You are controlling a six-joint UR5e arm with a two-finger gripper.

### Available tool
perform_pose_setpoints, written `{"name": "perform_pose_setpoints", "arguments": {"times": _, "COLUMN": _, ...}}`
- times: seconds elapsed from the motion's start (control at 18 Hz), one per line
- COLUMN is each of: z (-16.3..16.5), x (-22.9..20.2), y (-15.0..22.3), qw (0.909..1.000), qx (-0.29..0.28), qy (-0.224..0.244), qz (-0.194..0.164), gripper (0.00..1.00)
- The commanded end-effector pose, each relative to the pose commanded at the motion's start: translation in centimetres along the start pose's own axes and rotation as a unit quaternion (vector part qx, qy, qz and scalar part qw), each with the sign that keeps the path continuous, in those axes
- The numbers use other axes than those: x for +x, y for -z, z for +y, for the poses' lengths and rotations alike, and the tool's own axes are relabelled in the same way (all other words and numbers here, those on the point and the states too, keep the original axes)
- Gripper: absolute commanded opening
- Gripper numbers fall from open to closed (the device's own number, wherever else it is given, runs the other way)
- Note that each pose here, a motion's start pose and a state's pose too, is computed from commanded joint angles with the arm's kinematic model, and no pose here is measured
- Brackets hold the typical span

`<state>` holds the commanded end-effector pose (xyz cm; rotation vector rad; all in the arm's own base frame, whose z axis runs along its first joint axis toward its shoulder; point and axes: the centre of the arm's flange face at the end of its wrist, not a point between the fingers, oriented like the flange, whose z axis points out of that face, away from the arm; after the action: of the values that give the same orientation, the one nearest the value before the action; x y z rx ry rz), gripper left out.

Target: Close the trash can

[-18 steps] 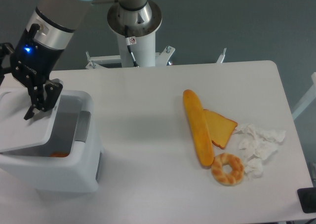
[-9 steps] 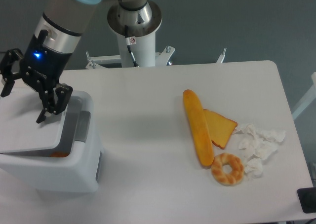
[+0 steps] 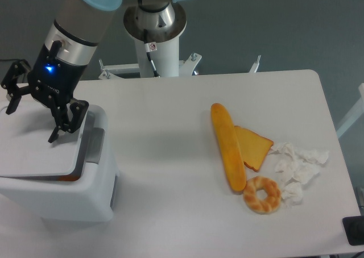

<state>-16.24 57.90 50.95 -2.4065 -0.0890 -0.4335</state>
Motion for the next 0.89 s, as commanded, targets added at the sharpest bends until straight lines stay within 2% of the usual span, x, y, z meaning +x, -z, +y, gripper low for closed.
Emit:
{"name": "perform_pose_setpoints", "arguments": {"times": 0.33, "z": 0.15, "x": -0.21, "y": -0.06, "qw": 0.9997, "qx": -0.002, "qy": 0.023, "qz": -0.004, "gripper": 1.0}}
{"name": "perform_pose_setpoints", "arguments": {"times": 0.89, "z": 0.14, "x": -0.79, "y": 0.17, "qw": 0.9996, "qx": -0.001, "qy": 0.028, "qz": -0.01, "gripper": 1.0}}
